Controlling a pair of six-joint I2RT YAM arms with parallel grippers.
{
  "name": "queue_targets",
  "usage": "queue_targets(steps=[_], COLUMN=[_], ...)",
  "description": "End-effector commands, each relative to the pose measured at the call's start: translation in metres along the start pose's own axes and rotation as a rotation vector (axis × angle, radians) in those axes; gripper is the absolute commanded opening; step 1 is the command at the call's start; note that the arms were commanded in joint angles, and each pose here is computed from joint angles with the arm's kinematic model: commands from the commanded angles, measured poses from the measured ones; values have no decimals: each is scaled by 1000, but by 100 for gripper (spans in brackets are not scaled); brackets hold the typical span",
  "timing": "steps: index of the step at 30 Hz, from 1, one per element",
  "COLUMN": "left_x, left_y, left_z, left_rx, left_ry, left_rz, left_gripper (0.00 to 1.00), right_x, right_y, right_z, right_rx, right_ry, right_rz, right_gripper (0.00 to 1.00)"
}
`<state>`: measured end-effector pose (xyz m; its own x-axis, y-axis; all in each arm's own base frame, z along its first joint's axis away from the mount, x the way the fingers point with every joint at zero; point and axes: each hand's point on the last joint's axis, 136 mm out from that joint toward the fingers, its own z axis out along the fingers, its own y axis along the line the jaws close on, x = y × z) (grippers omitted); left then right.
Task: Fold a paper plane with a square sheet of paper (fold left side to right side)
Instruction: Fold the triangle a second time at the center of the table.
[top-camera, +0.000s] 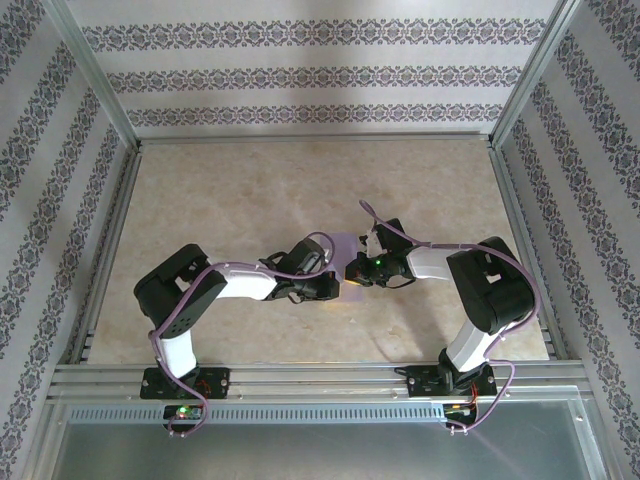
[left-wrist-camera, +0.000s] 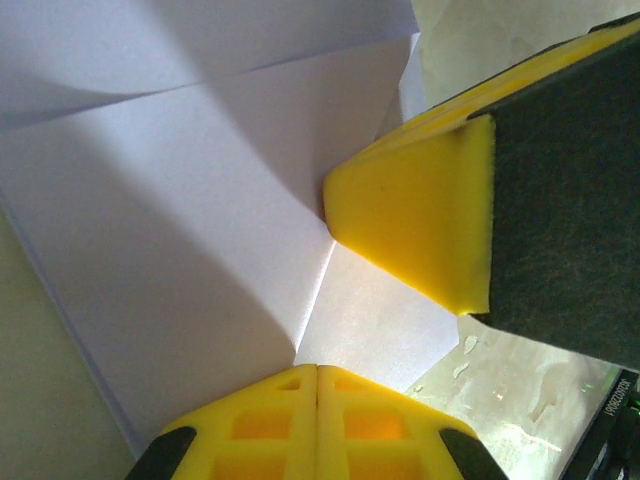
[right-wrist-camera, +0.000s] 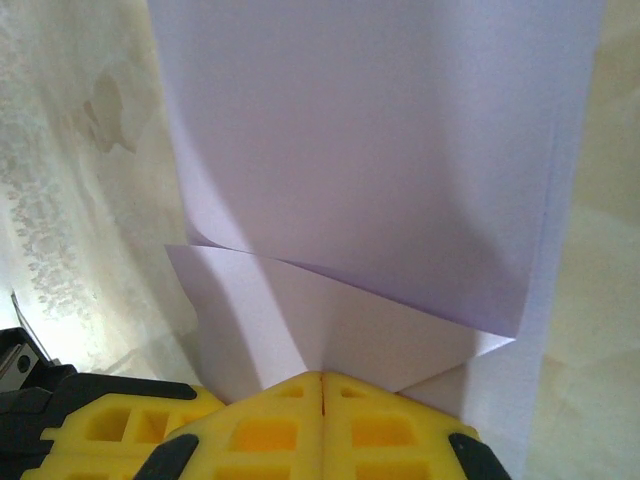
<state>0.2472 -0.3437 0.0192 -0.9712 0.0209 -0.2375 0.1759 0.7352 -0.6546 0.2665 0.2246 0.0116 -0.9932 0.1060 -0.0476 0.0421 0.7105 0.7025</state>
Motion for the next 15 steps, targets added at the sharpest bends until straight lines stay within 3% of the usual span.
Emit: queue_targets(steps=[1,15], left_x=[28,43], left_y=[28,42], left_z=[-4,-15], left_rx=[-77,-110], left_ry=[89,100], left_rz=[-70,-80], left_gripper=[5,5], right_x=[26,25], right_y=[-70,-70], right_z=[5,5], right_rx=[257,255], right_ry=[52,54], right_rz=[103,103], right_gripper=[0,0])
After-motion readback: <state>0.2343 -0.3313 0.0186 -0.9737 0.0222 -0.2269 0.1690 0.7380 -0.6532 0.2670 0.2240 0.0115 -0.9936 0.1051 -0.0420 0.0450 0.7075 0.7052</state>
